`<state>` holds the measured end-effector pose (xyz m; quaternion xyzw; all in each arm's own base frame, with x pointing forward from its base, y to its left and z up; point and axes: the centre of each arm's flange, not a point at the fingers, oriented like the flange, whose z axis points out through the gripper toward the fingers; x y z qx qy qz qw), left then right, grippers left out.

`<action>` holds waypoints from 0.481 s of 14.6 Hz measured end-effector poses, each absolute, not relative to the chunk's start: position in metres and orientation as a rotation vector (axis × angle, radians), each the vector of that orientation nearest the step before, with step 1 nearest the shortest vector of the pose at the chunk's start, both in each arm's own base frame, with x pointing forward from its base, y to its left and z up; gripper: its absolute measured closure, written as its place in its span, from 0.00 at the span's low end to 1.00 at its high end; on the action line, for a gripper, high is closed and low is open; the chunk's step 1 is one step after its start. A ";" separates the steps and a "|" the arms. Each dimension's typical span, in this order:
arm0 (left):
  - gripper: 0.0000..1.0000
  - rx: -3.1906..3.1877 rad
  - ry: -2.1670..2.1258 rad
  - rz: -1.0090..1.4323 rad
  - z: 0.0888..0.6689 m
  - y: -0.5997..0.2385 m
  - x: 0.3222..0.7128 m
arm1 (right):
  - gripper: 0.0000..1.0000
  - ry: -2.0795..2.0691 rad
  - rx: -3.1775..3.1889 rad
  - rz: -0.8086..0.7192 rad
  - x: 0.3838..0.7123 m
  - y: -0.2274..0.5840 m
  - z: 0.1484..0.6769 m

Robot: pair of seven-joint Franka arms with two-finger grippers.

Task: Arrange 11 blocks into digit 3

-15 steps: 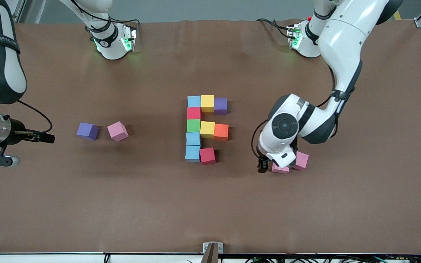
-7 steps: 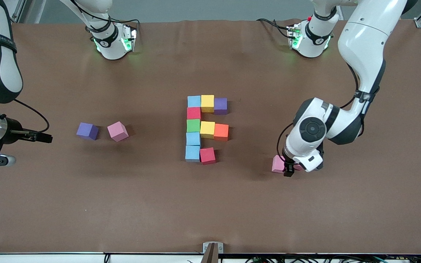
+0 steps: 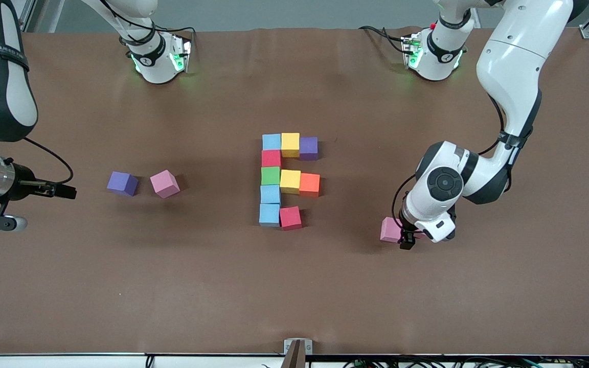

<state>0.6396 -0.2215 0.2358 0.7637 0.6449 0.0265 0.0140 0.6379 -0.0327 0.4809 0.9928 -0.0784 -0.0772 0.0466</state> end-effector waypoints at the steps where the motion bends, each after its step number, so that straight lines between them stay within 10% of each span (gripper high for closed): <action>1: 0.00 2.371 2.001 0.084 0.234 -0.222 0.640 | 0.00 -0.235 3.027 -0.234 0.637 -0.032 0.483; 7: 0.00 2.367 1.991 0.066 0.220 -0.226 0.639 | 0.00 -0.232 3.075 -0.268 0.621 -0.064 0.507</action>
